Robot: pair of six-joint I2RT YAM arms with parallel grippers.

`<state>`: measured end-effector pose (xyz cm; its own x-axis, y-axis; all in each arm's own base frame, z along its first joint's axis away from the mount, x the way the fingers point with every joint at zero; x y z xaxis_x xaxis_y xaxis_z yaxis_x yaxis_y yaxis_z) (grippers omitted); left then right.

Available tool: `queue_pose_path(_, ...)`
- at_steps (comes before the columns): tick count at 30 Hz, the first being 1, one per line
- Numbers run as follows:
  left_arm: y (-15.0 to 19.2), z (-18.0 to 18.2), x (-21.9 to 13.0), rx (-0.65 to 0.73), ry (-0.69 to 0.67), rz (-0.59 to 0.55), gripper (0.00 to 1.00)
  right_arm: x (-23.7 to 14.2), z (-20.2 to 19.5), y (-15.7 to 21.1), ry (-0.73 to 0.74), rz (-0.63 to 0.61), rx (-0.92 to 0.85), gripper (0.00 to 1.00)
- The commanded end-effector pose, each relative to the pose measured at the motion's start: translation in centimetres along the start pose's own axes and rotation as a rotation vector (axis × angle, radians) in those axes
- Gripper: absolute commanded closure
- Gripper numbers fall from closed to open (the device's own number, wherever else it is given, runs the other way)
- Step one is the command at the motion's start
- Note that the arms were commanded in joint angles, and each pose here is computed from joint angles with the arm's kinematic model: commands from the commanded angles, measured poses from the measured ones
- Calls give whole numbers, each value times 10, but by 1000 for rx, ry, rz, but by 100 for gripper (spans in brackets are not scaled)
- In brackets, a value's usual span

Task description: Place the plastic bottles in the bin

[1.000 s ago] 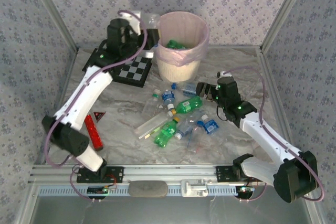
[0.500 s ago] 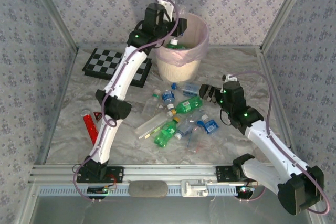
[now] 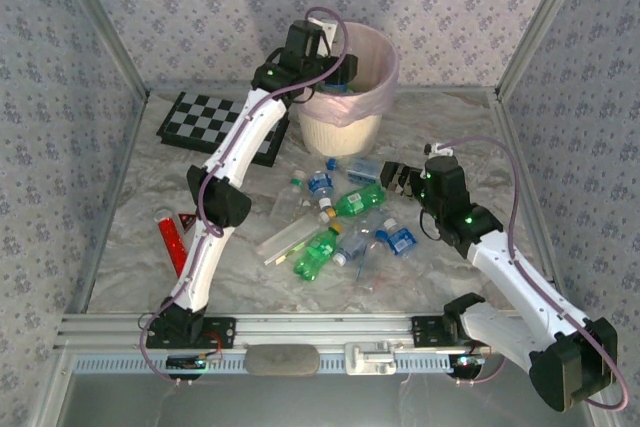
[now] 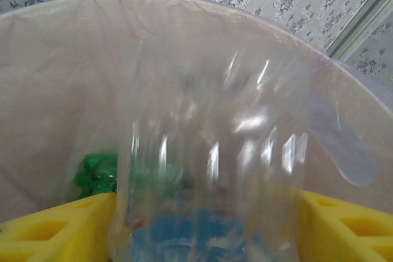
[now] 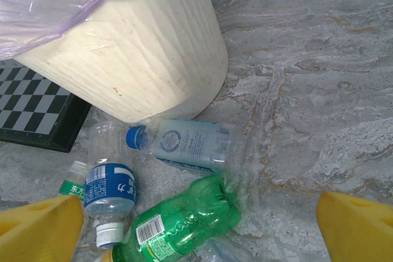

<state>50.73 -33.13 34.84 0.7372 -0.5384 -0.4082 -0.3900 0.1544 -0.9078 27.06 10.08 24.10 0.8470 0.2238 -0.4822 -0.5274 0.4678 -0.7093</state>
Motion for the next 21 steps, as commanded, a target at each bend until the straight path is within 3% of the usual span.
queue_pose_path(1,-11,-6,-7,19,3,-36,20,-3,-8,3,34,1,4,1)
queue_pose_path(14,-36,-26,-52,76,35,-66,6,11,-7,12,32,59,9,1)
queue_pose_path(21,-50,-49,-90,114,87,-92,4,8,-20,32,115,186,-50,1)
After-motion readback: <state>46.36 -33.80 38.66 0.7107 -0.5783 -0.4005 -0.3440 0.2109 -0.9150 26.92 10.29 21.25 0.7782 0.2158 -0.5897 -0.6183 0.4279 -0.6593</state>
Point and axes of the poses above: each hand's point on the last joint's axis, 136 mm out from that joint toward the fingers, its own x axis out along the fingers, its own z axis along the line the jaws close on, y = z × x, the point moved 5 cm from there along -x, back along the fingers, and after that the axes turned 10 degrees about x, right-handed, at the moved point
